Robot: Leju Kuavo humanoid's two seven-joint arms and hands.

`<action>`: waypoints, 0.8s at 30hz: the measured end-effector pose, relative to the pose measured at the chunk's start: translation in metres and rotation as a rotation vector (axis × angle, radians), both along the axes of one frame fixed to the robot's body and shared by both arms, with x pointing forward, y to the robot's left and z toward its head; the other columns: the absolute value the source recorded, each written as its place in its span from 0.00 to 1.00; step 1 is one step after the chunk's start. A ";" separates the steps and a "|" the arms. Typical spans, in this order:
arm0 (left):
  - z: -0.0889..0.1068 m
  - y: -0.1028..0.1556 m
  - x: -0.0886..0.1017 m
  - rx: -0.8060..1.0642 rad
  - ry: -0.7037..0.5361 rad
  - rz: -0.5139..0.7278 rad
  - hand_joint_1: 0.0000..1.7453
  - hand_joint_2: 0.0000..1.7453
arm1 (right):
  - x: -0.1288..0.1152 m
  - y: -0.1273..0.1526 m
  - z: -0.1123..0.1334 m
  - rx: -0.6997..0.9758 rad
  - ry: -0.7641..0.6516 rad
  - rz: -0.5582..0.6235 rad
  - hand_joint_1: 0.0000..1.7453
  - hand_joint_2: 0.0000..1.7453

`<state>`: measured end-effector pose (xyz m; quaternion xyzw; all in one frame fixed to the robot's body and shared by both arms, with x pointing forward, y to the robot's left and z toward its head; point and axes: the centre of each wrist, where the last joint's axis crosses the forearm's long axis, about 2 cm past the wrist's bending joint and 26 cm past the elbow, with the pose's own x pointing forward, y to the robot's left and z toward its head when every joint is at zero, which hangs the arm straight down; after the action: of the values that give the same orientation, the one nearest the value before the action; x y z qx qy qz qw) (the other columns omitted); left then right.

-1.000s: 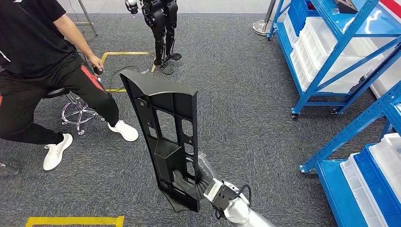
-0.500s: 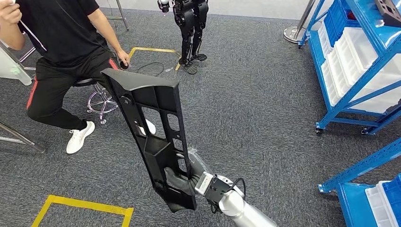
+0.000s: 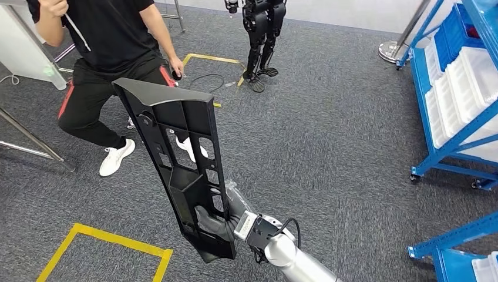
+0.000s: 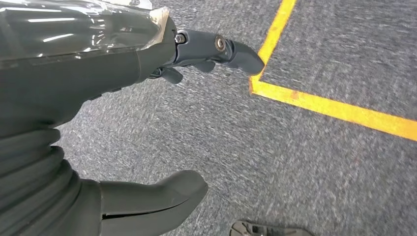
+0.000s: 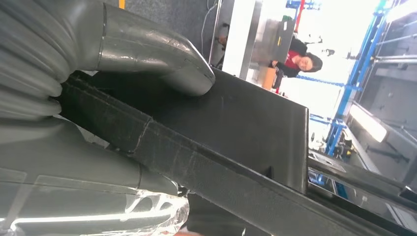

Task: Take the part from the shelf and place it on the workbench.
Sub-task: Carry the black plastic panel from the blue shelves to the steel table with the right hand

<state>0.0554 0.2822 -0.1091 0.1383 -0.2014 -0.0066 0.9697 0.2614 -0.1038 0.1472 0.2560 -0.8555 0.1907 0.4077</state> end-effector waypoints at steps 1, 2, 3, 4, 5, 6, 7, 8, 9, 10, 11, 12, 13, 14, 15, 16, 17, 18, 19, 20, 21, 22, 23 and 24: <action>0.000 0.000 0.000 0.000 0.000 0.000 0.00 1.00 | 0.000 0.000 0.000 0.001 -0.001 0.000 1.00 1.00; 0.000 0.000 0.000 0.000 0.000 0.000 0.00 1.00 | 0.000 0.001 0.001 0.003 -0.002 0.000 1.00 1.00; 0.000 0.000 0.001 0.000 -0.002 0.000 0.00 1.00 | 0.001 0.001 0.001 0.003 -0.003 0.000 1.00 1.00; 0.000 0.000 0.002 0.000 -0.003 0.000 0.00 1.00 | 0.001 0.000 0.001 0.001 -0.002 -0.001 1.00 1.00; 0.000 0.000 0.002 0.000 -0.004 0.000 0.00 1.00 | 0.001 0.000 0.000 -0.002 0.000 -0.001 1.00 1.00; 0.000 0.000 0.003 -0.001 -0.005 0.000 0.00 1.00 | 0.001 -0.001 -0.001 -0.007 0.004 -0.001 1.00 1.00; 0.000 0.000 0.002 -0.001 -0.004 0.000 0.00 1.00 | 0.000 -0.001 -0.002 -0.011 0.009 0.001 1.00 1.00; 0.000 0.000 0.001 -0.002 -0.001 0.001 0.00 1.00 | 0.000 -0.002 -0.003 -0.015 0.014 0.004 1.00 1.00; 0.000 -0.001 0.001 -0.004 0.002 0.003 0.00 1.00 | 0.000 -0.001 -0.003 -0.019 0.017 0.009 1.00 1.00; 0.000 -0.001 0.001 -0.004 0.006 0.005 0.00 1.00 | 0.000 -0.001 -0.002 -0.023 0.020 0.015 1.00 1.00; 0.000 -0.001 0.001 -0.004 0.011 0.008 0.00 1.00 | 0.000 -0.001 -0.002 -0.027 0.021 0.023 1.00 1.00; 0.000 -0.001 0.001 -0.004 0.016 0.010 0.00 1.00 | 0.001 -0.001 -0.001 -0.031 0.023 0.032 1.00 1.00; 0.000 0.000 0.000 -0.003 0.020 0.012 0.00 1.00 | 0.001 0.000 -0.001 -0.034 0.024 0.039 1.00 1.00; 0.000 0.000 0.000 -0.002 0.024 0.013 0.00 1.00 | 0.001 0.001 -0.001 -0.037 0.025 0.046 1.00 1.00; 0.000 0.001 -0.002 0.000 0.028 0.012 0.00 1.00 | 0.001 0.002 -0.001 -0.038 0.026 0.052 1.00 1.00; 0.000 0.002 -0.003 0.001 0.034 0.011 0.00 1.00 | 0.000 0.004 -0.001 -0.038 0.027 0.058 1.00 1.00; 0.000 0.002 -0.003 0.003 0.038 0.010 0.00 1.00 | -0.001 0.006 -0.001 -0.037 0.026 0.064 1.00 1.00; -0.001 0.003 -0.004 0.005 0.042 0.008 0.00 1.00 | -0.001 0.007 -0.001 -0.037 0.025 0.070 1.00 1.00; -0.001 0.003 -0.004 0.005 0.045 0.007 0.00 1.00 | -0.002 0.008 -0.001 -0.038 0.025 0.074 1.00 1.00; 0.000 0.003 -0.003 0.005 0.047 0.005 0.00 1.00 | -0.004 0.009 -0.003 -0.039 0.025 0.078 1.00 1.00; -0.001 0.003 -0.004 0.006 0.052 0.003 0.00 1.00 | -0.005 0.009 -0.004 -0.042 0.027 0.081 1.00 1.00; -0.001 0.003 -0.004 0.007 0.060 0.001 0.00 1.00 | -0.006 0.009 -0.006 -0.046 0.031 0.083 1.00 1.00; -0.001 0.003 -0.004 0.008 0.070 -0.002 0.00 1.00 | -0.008 0.010 -0.007 -0.049 0.034 0.087 1.00 1.00; -0.001 0.003 -0.005 0.010 0.080 -0.006 0.00 1.00 | -0.009 0.010 -0.008 -0.051 0.035 0.090 1.00 1.00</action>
<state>0.0507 0.2849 -0.1098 0.1420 -0.1629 -0.0161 0.9762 0.2524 -0.0936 0.1388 0.2870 -0.8308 0.2259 0.4200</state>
